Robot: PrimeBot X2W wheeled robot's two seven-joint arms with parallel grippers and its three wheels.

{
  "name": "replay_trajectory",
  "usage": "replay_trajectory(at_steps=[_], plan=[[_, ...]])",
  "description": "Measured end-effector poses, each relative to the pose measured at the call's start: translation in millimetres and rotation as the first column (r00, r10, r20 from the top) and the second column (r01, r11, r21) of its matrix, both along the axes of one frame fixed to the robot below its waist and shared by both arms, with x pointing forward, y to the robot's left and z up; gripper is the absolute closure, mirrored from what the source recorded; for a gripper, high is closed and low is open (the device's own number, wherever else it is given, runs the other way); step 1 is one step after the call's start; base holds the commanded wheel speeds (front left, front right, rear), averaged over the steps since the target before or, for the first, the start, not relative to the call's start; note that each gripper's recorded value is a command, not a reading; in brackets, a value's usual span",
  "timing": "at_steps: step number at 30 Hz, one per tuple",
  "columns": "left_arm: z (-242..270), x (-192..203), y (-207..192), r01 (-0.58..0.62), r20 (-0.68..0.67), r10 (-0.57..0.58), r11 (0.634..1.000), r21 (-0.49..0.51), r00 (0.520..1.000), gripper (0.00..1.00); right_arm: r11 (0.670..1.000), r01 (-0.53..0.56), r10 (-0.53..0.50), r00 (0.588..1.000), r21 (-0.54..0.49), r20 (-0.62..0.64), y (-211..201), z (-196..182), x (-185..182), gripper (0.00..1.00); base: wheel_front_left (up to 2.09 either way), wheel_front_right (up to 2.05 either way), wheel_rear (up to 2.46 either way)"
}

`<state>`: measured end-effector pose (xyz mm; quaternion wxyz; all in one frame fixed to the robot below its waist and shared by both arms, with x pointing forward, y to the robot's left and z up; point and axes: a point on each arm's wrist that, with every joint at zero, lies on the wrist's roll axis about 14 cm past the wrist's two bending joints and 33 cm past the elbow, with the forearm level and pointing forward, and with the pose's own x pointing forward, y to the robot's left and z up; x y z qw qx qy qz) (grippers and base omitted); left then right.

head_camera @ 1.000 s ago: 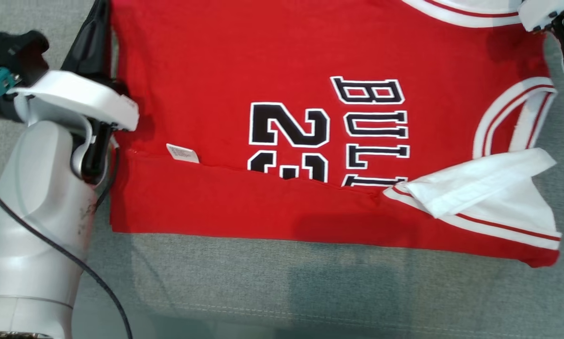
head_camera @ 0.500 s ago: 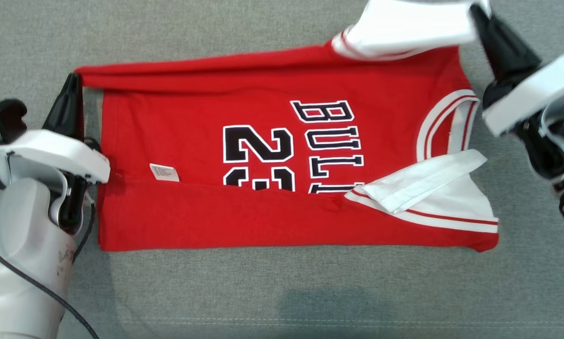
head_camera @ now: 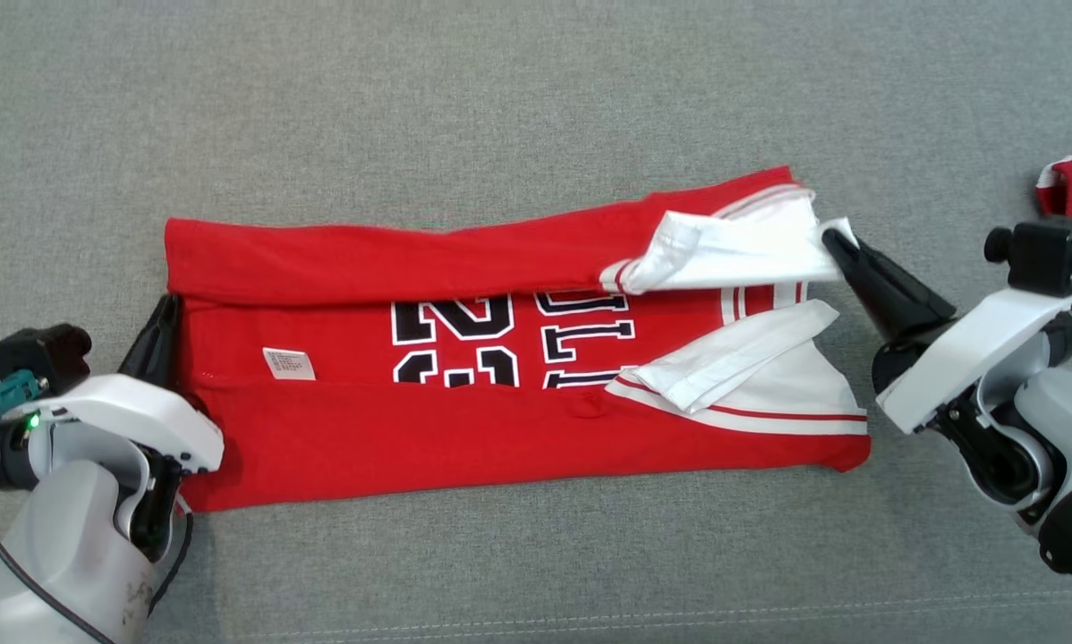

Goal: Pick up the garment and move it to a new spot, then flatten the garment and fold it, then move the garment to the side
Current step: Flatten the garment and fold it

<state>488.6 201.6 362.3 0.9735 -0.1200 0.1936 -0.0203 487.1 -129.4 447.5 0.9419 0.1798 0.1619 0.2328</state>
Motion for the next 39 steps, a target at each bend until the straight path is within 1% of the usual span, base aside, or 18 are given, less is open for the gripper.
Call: replay_trajectory(at_steps=[5, 10, 17, 21, 26, 31, 34, 39], plan=[[-4.5, -12.1, 0.6, 0.005, -0.024, -0.004, 1.0, 0.005, 1.0, 1.0, 1.0, 0.008, -0.008, 1.0, -0.003, -0.026, -3.9, -5.7, -14.5, 1.0, 0.0, 0.0, 0.0], [-9.8, -29.2, 1.1, -0.01, -0.047, 0.01, 1.0, -0.006, 0.999, 1.0, 1.0, 0.019, -0.018, 0.999, 0.017, -0.045, -3.2, -9.3, -26.0, 1.0, 0.0, 0.0, 0.0], [-8.9, -40.5, 6.6, -0.034, -0.054, 0.033, 0.999, -0.01, 0.998, 1.0, 0.999, 0.014, -0.011, 0.998, 0.047, -0.056, 2.5, -7.6, -39.5, 1.0, 0.0, 0.0, 0.0], [-9.5, -45.8, 3.8, -0.026, -0.059, 0.026, 1.0, -0.007, 0.998, 1.0, 0.999, 0.022, -0.019, 0.998, 0.047, -0.068, -0.2, -10.2, -48.4, 1.0, 0.0, 0.0, 0.0], [-6.5, -49.7, 1.4, -0.023, -0.048, 0.023, 1.0, -0.011, 0.999, 1.0, 0.999, 0.03, -0.026, 0.996, 0.042, -0.081, -2.3, -14.4, -55.0, 1.0, 0.0, 0.0, 0.0], [0.2, -50.7, 1.7, -0.033, -0.021, 0.033, 0.999, -0.015, 0.999, 1.0, 0.998, 0.036, -0.031, 0.997, 0.059, -0.071, 1.7, -11.2, -50.9, 1.0, 0.0, 0.0, 0.0], [8.9, -47.6, 4.7, -0.042, 0.011, 0.042, 0.999, -0.015, 0.999, 1.0, 0.998, 0.035, -0.03, 0.996, 0.053, -0.088, 3.5, -18.0, -54.4, 1.0, 0.0, 0.0, 0.0], [18.4, -49.3, 8.4, -0.055, 0.049, 0.055, 0.998, -0.015, 0.997, 1.0, 0.998, 0.032, -0.028, 0.996, 0.054, -0.087, 5.7, -18.2, -53.5, 1.0, 0.0, 0.0, 0.0]])
